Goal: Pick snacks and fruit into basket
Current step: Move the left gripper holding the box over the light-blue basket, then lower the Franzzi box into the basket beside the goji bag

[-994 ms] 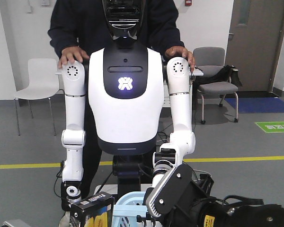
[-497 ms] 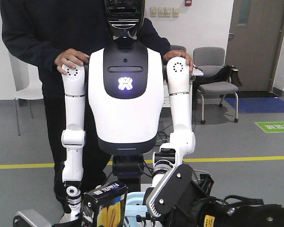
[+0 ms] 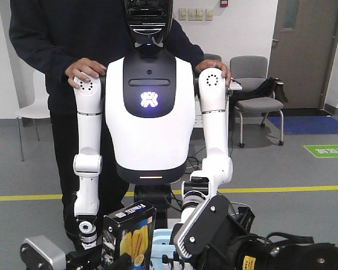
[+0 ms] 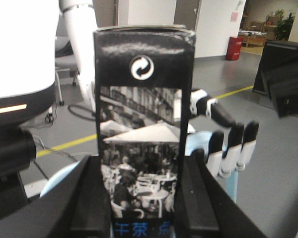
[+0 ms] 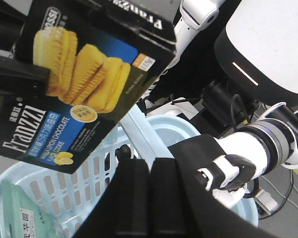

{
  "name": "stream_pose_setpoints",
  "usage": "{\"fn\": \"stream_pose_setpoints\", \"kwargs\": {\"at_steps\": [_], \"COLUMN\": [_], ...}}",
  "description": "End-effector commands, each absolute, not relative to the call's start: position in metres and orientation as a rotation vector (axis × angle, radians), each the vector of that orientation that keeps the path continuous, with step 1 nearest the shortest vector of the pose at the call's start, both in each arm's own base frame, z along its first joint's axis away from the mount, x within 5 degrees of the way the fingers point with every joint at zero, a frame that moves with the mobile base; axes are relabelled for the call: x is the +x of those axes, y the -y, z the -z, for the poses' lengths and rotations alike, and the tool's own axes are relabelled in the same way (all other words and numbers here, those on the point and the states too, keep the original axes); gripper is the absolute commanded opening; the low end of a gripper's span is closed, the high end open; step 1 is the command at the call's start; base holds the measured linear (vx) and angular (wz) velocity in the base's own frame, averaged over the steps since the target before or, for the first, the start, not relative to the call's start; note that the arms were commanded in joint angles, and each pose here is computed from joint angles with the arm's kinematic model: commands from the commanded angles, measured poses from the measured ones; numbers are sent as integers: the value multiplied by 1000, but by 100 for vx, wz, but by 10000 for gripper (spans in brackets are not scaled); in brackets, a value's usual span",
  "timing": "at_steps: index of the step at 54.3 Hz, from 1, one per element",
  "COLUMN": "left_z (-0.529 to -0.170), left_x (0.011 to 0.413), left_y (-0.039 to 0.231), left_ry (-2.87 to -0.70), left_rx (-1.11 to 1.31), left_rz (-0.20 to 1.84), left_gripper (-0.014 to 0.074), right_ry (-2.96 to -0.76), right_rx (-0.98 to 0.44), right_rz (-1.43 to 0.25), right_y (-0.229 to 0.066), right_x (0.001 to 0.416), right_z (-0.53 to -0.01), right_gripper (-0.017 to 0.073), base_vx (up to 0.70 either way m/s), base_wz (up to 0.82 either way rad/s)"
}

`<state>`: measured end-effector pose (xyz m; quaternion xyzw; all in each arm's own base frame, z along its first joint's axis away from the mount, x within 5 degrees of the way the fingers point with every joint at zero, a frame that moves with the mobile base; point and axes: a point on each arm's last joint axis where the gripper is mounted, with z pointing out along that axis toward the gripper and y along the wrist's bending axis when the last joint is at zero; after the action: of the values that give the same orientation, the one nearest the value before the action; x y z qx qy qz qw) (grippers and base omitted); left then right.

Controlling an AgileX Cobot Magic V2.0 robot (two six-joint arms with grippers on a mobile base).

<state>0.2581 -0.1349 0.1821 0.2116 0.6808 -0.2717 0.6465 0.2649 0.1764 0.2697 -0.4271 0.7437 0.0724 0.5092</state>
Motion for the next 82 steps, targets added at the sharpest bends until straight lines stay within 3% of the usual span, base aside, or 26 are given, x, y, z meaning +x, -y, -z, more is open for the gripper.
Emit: {"fn": "stream_pose_setpoints", "kwargs": {"at_steps": [1,65,74,82], "left_z": [-217,-189,-190,-190], "left_x": [261,275,274,275], "left_y": [139,151,151,151], "left_ry": [-1304,-1362,-1363,-1364], "left_rx": [428,414,407,406], "left_rz": [698,823,831,830], "left_gripper": [3,15,92,243], "right_ry": [-1710,-1709,-1709,-1709], "right_rx": [-1022,-1023,-1023,-1024], "right_rz": [-118,-118,-118,-120], "right_y": [-173,-173,-173,-173], "right_x": [264,264,264,264], "right_z": [-292,-292,-292,-292], "right_gripper": [-13,-13,-13,-13], "base_vx": [0,0,0,0], "base_wz": [0,0,0,0]}}
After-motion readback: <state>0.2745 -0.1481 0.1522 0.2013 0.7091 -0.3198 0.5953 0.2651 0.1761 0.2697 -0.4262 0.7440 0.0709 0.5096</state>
